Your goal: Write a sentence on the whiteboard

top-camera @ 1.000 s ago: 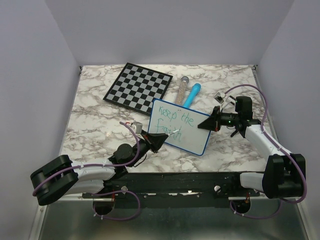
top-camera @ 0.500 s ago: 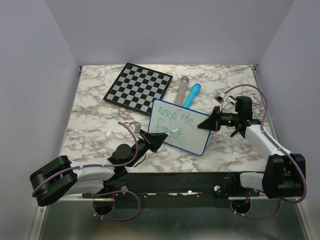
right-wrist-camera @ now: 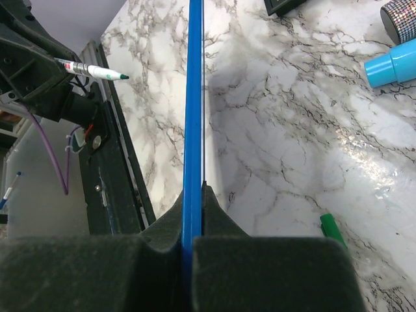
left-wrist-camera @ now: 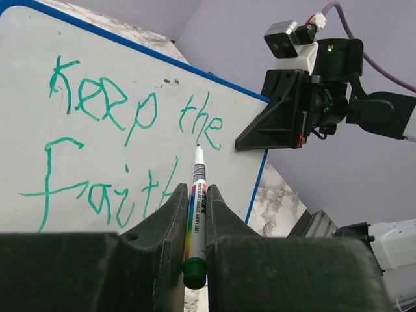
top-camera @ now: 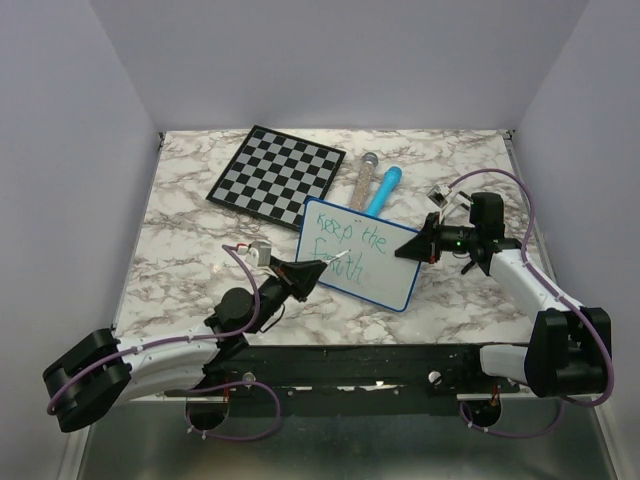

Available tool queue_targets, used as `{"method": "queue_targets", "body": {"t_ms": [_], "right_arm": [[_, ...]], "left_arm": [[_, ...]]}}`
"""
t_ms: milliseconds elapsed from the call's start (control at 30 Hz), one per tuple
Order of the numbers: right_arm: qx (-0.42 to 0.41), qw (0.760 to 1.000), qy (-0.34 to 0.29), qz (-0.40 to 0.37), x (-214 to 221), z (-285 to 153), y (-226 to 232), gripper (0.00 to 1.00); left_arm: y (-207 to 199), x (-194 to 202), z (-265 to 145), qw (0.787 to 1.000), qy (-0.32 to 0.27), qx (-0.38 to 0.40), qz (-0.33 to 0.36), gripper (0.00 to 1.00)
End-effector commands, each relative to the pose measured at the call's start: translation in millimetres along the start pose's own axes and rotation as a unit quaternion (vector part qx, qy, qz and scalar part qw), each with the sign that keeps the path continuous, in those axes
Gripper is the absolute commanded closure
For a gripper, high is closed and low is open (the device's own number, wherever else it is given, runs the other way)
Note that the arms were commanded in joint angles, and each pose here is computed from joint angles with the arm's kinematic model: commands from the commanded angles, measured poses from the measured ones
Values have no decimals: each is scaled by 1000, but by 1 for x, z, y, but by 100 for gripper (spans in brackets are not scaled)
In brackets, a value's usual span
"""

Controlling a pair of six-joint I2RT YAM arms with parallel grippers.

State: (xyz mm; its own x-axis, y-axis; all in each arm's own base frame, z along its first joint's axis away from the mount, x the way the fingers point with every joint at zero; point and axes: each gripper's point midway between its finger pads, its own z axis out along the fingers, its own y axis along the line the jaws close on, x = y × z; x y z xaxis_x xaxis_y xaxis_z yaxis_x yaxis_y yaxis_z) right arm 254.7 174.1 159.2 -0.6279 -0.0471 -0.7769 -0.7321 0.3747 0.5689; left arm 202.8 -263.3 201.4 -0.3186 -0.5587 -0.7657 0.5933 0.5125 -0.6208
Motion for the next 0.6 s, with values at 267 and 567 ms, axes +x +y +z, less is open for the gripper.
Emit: {"method": "queue_targets", "body": {"t_ms": [267, 567], "right_arm": [[-34, 999, -8, -23, -8, 1, 12, 99], [-32, 999, -5, -31, -8, 1, 12, 99]], "left_arm": [[10, -4, -11, 1000, 11, -5, 29, 100], [13, -4, -12, 999, 16, -6, 30, 100]]}}
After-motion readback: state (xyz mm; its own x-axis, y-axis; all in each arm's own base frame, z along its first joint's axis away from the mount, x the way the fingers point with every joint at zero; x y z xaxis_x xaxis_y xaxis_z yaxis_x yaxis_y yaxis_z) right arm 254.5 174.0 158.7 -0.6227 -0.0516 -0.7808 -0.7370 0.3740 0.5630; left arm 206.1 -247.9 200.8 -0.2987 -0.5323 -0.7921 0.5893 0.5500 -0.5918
